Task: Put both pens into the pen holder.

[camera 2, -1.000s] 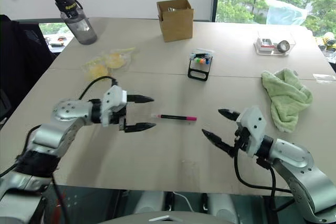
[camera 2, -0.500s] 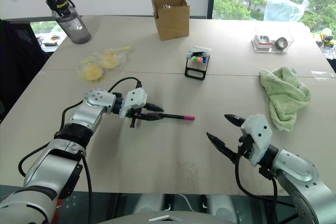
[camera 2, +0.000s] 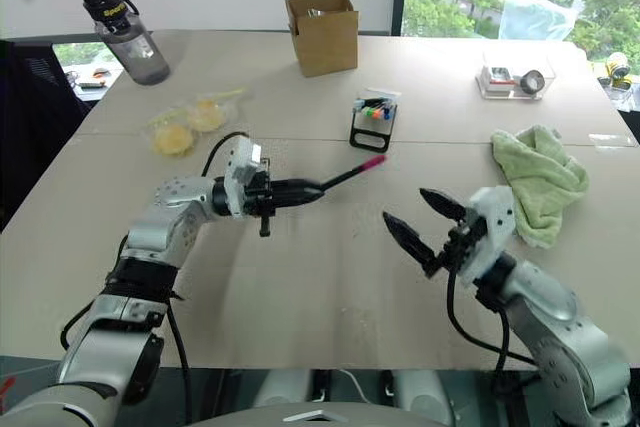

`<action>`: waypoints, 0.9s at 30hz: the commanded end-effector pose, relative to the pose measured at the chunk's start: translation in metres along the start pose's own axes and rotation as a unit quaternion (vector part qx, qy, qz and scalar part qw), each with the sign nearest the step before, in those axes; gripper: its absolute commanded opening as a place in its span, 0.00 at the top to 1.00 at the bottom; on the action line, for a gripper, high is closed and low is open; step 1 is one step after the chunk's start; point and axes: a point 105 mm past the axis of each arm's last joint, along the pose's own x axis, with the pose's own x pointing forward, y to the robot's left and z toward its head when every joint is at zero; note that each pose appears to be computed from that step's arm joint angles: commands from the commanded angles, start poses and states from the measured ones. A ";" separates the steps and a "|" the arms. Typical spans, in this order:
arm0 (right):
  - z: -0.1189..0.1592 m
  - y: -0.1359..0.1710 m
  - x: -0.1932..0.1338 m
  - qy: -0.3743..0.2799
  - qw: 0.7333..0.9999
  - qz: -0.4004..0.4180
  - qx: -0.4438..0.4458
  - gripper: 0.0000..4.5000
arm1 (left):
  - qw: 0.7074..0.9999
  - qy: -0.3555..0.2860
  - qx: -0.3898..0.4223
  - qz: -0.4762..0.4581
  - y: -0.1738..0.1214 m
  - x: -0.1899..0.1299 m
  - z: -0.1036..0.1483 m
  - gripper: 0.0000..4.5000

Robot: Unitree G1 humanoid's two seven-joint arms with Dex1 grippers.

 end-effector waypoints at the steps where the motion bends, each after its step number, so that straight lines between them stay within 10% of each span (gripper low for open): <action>1: 0.029 0.006 0.026 -0.059 0.996 0.035 0.066 0.05 | 0.996 -0.074 -0.045 0.004 -0.021 0.012 0.025 0.99; 11: 0.081 0.005 0.067 -0.155 0.971 0.074 0.167 0.05 | 0.989 -0.118 -0.084 0.022 -0.026 0.019 0.036 0.99; 15: 0.088 0.006 0.073 -0.180 0.960 0.072 0.201 0.31 | 0.987 -0.130 -0.088 0.027 -0.023 0.021 0.038 1.00; 21: 0.084 0.014 0.080 -0.196 0.950 0.054 0.237 0.96 | 0.984 -0.148 -0.098 0.027 -0.026 0.031 0.036 1.00; 27: 0.087 0.014 0.082 -0.209 0.946 0.045 0.244 0.99 | 0.981 -0.152 -0.114 0.037 -0.028 0.032 0.030 1.00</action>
